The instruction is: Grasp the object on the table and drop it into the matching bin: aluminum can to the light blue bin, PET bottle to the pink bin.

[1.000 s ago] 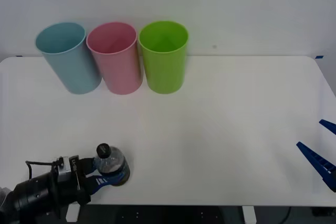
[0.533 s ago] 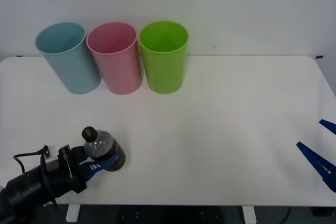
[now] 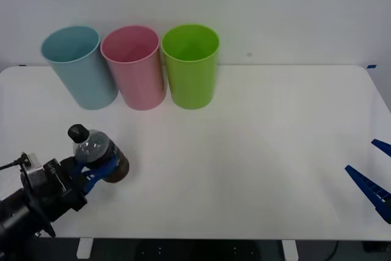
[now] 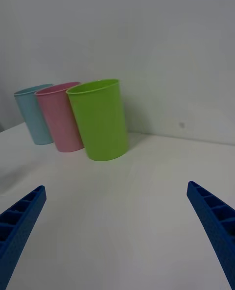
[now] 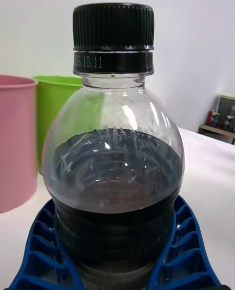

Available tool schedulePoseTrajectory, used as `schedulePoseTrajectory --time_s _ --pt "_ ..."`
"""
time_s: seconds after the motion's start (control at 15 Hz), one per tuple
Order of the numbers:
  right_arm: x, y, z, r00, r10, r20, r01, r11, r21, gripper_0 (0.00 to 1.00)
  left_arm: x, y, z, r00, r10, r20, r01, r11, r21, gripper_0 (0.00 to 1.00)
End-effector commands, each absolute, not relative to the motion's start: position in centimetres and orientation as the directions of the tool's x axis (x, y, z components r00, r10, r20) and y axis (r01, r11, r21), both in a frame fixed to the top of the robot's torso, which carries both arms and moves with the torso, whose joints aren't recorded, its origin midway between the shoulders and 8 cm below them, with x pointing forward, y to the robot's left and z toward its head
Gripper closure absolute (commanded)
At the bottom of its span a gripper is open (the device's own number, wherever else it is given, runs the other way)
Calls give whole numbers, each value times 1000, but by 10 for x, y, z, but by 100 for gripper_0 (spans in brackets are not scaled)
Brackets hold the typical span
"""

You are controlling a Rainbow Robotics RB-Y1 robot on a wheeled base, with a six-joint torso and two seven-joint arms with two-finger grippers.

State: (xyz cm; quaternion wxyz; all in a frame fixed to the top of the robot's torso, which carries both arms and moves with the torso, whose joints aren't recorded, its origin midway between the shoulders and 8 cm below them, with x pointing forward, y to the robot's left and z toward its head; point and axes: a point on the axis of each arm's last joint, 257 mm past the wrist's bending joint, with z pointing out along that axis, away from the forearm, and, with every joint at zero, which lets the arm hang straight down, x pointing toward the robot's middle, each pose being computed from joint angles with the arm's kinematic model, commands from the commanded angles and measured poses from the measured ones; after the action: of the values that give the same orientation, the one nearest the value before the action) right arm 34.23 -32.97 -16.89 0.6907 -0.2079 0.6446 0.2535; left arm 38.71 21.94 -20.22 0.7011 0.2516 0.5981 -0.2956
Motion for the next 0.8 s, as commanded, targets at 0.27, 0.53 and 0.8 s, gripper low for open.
schedulePoseTrajectory --time_s 0.27,0.53,0.8 --pt "342 -330 -169 41 82 -996 -618 785 39 0 409 243 -153 155 -191 -969 615 786 -57 100" --pt "342 -330 -169 41 82 -996 -618 785 39 0 413 253 -114 170 -268 -948 592 797 -119 100" --pt "342 -330 -169 41 82 -996 -618 785 39 0 414 259 -70 187 -330 -925 572 802 -170 100"
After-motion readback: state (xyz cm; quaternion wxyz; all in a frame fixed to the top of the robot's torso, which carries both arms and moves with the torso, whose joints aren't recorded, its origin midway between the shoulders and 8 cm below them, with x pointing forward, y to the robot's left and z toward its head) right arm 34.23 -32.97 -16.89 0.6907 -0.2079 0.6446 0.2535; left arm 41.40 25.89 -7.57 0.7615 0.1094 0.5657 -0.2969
